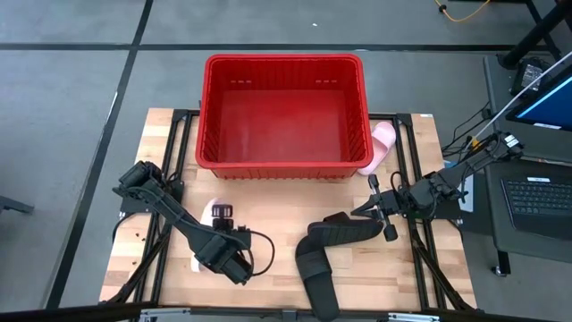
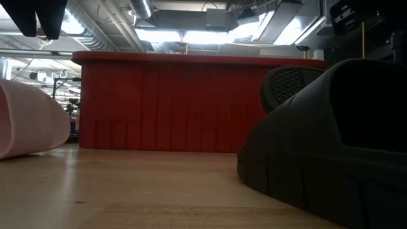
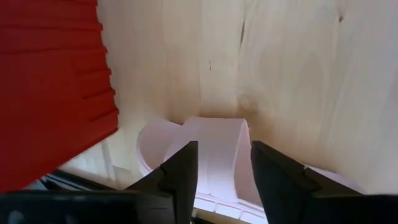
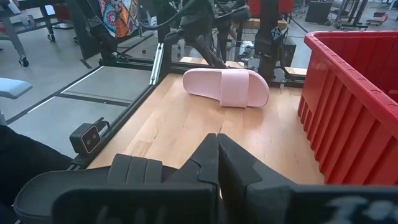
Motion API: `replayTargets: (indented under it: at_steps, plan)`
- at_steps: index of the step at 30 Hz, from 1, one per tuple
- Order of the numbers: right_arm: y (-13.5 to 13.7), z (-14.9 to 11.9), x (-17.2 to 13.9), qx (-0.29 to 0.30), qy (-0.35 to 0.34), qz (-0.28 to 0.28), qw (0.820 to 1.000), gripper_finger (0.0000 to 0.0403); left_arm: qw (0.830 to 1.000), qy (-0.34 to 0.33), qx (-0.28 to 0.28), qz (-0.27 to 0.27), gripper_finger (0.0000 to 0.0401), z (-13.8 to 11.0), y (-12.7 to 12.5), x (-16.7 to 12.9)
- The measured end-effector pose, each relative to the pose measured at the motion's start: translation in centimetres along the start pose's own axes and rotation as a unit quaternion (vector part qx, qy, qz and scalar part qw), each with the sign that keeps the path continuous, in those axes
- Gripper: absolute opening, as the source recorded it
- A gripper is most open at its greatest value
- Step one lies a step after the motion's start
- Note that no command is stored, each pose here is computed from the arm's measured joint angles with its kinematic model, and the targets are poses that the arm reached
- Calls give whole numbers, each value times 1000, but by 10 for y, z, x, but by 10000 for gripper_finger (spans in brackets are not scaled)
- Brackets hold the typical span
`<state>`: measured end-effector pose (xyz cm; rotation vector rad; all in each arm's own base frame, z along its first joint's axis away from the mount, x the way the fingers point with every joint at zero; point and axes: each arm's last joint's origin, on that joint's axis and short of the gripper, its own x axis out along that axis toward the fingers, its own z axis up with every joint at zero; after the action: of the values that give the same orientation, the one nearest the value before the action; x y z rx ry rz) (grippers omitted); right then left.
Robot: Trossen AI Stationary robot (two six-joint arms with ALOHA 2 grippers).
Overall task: Pick and place slides into bin
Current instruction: Put the bottom pink slides into the red bin
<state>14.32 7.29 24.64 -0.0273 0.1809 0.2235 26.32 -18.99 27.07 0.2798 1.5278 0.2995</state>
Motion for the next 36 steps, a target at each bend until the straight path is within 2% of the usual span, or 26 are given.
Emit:
replayTargets:
  at_steps: [6, 12, 15, 22, 36]
  plan:
    - [0, 0, 0, -1, 0, 0, 1000, 6, 999, 8, 38, 7, 157, 3, -4, 6]
    - [0, -2, 0, -5, 11, -1, 1000, 6, 989, 39, 143, 31, 154, 10, -23, 27]
    - [0, -4, 0, -7, 18, -1, 1000, 6, 984, 58, 165, 45, 156, 15, -33, 41]
    - [0, -4, 0, -8, 20, -1, 1000, 7, 981, 81, 167, 64, 157, 19, -44, 58]
    - [0, -5, 0, -9, 22, -1, 1000, 7, 984, 93, 144, 50, 157, 12, -56, 58]
